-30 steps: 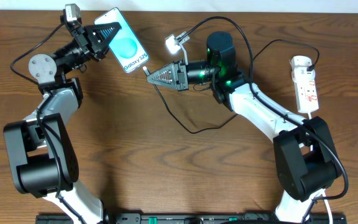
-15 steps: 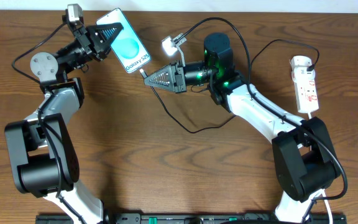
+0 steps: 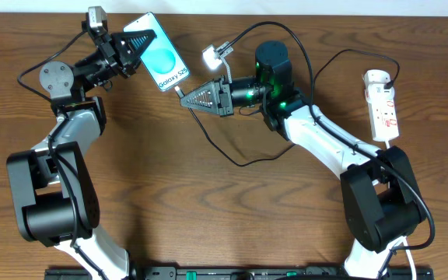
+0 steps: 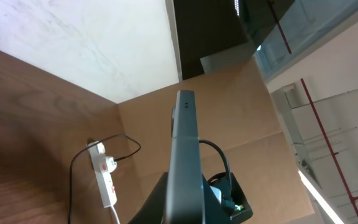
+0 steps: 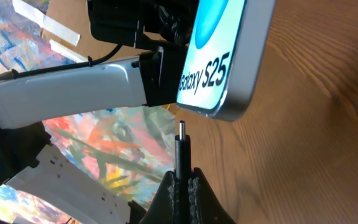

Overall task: Plug charger to phone and switch on socket
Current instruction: 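Align the USB-C plug under the phone's bottom port with the right gripper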

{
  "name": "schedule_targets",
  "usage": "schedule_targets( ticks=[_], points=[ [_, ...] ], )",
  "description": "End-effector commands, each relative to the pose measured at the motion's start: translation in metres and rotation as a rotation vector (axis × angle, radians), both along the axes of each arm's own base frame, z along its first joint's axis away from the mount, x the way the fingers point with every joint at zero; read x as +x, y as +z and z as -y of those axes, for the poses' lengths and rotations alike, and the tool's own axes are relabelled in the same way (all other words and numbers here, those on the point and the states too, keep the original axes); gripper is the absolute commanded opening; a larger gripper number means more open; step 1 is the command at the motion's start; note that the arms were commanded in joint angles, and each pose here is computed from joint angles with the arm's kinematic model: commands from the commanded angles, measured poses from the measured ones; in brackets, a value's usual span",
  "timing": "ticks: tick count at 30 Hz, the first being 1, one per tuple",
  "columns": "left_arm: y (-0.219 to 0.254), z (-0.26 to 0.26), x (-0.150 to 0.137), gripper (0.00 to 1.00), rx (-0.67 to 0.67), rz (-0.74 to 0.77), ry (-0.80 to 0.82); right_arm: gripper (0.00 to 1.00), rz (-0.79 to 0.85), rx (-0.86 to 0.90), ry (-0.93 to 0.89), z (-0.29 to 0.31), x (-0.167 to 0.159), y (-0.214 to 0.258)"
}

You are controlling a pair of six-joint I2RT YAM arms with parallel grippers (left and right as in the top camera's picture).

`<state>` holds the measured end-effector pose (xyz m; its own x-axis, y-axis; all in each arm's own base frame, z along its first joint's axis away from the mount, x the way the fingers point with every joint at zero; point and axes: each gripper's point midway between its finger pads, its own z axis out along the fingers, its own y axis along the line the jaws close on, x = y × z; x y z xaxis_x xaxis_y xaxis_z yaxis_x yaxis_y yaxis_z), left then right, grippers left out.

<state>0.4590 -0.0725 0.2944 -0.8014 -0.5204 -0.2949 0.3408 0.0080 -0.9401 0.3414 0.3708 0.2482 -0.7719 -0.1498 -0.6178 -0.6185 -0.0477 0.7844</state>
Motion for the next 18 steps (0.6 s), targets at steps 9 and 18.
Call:
schedule_targets(
  ticks=[9, 18],
  points=[
    [0.0004, 0.0016, -0.0001, 0.07, 0.012, -0.003, -0.014, 0.01, 0.027, 0.013, 0.017, -0.0014, -0.0025, 0.0073],
    [-0.0001, 0.002, -0.0007, 0.07, 0.014, -0.005, -0.019, 0.01, 0.038, 0.014, 0.017, -0.0012, -0.0023, 0.0072]
  ],
)
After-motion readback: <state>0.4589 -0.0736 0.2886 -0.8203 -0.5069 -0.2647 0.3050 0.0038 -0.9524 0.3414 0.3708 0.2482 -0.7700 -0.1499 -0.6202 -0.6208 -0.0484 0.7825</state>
